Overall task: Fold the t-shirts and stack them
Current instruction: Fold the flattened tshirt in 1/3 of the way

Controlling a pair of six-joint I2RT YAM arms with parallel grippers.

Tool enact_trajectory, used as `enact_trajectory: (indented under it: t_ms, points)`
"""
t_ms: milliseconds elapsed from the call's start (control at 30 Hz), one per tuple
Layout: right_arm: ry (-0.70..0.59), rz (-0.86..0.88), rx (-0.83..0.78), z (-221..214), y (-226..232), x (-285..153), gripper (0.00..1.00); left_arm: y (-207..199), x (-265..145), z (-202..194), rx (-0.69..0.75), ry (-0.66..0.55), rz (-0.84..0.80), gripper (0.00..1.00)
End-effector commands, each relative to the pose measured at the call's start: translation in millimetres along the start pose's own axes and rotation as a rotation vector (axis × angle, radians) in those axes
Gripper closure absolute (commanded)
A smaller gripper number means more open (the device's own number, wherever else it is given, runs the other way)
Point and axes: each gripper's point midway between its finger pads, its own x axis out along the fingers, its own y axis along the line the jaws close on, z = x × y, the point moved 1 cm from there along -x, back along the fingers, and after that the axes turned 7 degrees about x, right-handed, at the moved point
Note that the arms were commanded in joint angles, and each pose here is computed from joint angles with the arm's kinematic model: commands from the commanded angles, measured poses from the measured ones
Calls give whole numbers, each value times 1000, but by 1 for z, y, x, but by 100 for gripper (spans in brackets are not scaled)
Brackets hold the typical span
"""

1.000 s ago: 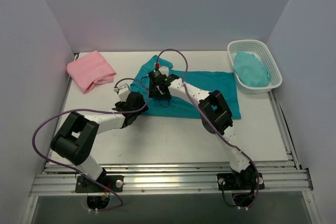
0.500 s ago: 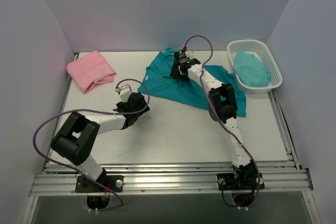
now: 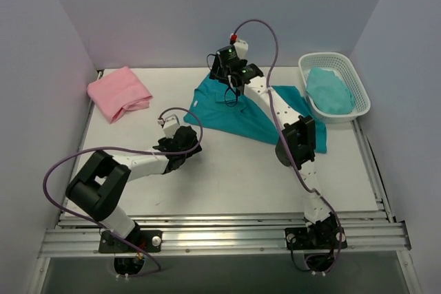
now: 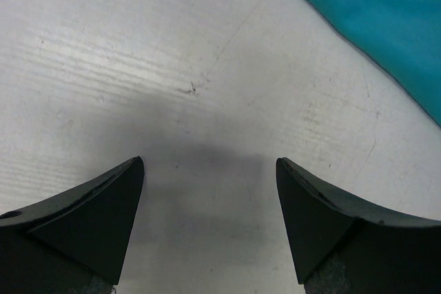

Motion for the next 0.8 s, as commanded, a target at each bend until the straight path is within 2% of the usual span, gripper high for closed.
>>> enact_trajectory:
  t_ms: [0, 100, 133, 333, 767]
  points:
    - [-118, 53, 32, 65, 6, -18, 40, 6, -16, -2, 15, 22, 36, 14]
    - [-75, 113, 56, 52, 12, -13, 40, 10, -24, 5, 4, -8, 44, 14]
    - [-34, 92, 49, 32, 2, -2, 40, 11, -26, 8, 1, -17, 41, 14]
    - [83, 76, 57, -24, -11, 30, 44, 12, -36, 17, -4, -37, 35, 14]
    - [128, 54, 68, -64, -21, 54, 45, 21, -44, 18, 0, -55, 44, 14]
